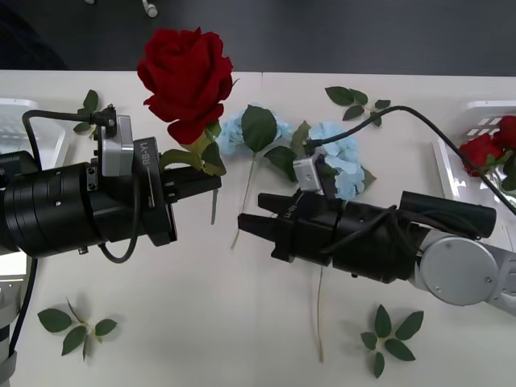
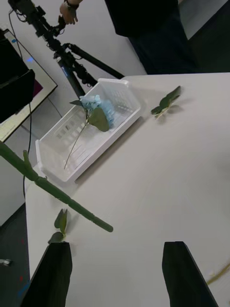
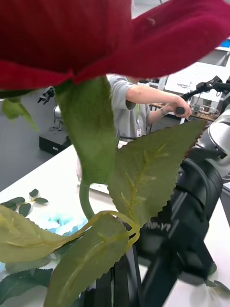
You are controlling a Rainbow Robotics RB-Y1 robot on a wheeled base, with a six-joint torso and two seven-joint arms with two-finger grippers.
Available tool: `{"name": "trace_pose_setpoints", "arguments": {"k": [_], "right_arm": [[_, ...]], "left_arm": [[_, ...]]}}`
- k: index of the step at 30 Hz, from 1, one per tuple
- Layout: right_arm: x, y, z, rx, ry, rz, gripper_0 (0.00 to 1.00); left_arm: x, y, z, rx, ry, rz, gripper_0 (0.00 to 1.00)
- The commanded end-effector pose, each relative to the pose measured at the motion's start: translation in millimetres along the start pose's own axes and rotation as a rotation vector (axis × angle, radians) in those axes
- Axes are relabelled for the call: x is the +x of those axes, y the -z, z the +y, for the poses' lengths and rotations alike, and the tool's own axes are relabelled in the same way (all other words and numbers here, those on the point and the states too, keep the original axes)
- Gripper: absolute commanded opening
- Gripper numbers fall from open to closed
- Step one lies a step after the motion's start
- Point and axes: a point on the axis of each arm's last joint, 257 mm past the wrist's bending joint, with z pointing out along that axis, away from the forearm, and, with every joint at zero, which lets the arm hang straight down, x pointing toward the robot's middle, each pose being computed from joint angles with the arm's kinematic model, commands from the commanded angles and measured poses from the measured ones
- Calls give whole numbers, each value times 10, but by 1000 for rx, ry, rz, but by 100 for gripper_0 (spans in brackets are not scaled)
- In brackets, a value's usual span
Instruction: Put the red flowers into the right box and the blue flowers into the left box
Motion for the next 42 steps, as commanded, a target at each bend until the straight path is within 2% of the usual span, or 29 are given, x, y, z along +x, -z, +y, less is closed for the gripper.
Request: {"name": "trace_pose_setpoints", "arguments": {"k": [1,22,30,37,42], "right_arm": [[-211,-166,138,-32,46,-51,55],[-254,-424,464,-100,28,-80,55],[-372,-500,475,-89,20,-132,55],[-431,-583,404,-72,73,-149,55],[-454,-623,333,-52,204,-152,54]], "left_arm": [[-122,-20,-81,18,-64,-12,0],[-122,-20,-81,18,-64,-12,0],[-122,-20,-81,18,-64,-12,0],[-122,-20,-81,18,-64,-12,0],[-122,-20,-81,18,-64,-12,0]]}}
